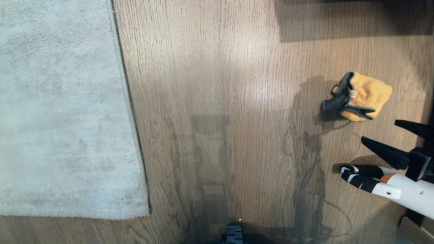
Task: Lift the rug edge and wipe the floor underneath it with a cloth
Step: Pick up the rag
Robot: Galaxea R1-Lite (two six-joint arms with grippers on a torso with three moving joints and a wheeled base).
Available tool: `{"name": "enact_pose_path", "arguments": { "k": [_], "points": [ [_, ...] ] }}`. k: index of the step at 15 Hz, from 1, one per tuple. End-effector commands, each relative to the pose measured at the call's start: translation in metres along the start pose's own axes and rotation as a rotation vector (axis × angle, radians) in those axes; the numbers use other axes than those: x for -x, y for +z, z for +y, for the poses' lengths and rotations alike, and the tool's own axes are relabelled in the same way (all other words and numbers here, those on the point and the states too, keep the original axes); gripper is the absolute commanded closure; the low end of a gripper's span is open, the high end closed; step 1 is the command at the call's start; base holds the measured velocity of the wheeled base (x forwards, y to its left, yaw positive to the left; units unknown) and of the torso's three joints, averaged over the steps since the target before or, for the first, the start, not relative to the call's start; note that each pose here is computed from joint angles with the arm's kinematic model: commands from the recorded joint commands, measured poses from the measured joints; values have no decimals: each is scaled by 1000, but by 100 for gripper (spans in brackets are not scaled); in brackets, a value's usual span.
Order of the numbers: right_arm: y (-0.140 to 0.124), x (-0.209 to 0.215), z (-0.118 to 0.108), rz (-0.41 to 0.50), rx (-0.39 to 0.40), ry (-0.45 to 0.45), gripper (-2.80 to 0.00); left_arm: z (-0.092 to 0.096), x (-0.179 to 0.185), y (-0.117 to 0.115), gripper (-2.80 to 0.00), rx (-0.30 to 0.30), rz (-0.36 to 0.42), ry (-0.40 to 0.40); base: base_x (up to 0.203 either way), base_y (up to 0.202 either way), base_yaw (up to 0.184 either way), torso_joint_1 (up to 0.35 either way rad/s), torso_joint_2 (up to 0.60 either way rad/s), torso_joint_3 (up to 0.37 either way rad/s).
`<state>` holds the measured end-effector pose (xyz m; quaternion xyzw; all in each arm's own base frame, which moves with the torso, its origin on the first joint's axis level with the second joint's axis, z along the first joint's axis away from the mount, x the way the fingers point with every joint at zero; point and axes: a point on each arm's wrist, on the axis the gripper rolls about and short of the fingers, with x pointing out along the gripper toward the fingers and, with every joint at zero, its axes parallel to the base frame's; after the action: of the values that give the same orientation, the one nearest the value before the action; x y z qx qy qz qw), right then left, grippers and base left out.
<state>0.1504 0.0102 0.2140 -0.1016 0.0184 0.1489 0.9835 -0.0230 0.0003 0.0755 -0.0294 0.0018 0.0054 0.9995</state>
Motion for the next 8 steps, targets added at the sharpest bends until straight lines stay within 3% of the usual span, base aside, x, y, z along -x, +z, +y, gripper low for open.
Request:
{"name": "enact_pose_path", "arguments": {
  "k": [1,8],
  "points": [
    [-3,-13,-6,33,0,-11,-280,0,0,0,0,1,0,1,0,0,0,0,0,0],
    [-4,-49,-27,24,73,-76,-280,0,0,0,0,1,0,1,0,0,0,0,0,0]
  ]
}}
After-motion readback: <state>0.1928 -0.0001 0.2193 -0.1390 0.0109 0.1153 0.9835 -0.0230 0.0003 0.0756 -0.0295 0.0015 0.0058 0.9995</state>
